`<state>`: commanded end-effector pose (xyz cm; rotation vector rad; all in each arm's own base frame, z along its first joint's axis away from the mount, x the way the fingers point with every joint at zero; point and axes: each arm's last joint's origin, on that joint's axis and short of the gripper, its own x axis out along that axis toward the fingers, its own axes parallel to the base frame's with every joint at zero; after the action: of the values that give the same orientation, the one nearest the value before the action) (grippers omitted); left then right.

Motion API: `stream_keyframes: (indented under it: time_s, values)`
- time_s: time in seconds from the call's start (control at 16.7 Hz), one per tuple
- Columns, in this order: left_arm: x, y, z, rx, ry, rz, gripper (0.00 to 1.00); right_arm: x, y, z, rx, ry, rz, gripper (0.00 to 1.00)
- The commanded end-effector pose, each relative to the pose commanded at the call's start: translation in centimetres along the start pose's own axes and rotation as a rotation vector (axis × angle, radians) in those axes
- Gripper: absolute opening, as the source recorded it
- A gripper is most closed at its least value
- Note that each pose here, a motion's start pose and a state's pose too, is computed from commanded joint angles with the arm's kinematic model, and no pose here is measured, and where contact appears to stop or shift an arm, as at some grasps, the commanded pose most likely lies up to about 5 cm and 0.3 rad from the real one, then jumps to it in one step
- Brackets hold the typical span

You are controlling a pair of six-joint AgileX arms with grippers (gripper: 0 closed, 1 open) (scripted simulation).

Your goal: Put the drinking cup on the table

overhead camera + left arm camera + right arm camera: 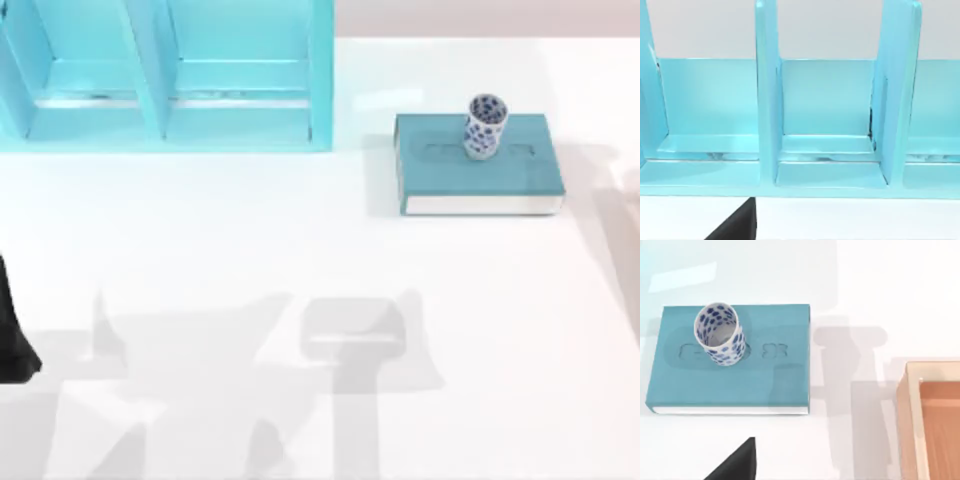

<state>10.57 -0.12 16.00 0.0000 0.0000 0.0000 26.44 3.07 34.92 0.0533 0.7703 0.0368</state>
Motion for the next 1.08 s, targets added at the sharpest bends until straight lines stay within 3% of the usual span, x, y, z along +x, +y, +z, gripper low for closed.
stream_keyframes:
  time_s: [0.24,0.42,0.78,1.08]
  values:
    - [0.0,0.0,0.0,0.0,0.0,0.0,1.0,5.2,3.0,6.5,0.04,0.14,0.02,1.0]
    - [0.0,0.0,0.0,0.0,0.0,0.0,1.0,10.4,5.5,8.6,0.047,0.26,0.009,1.0]
    - [0.0,0.0,0.0,0.0,0.0,0.0,1.0,18.5,9.5,7.9,0.007,0.464,-0.046,1.0]
    - [0.0,0.0,0.0,0.0,0.0,0.0,1.0,19.7,10.2,7.3,-0.008,0.502,-0.06,1.0]
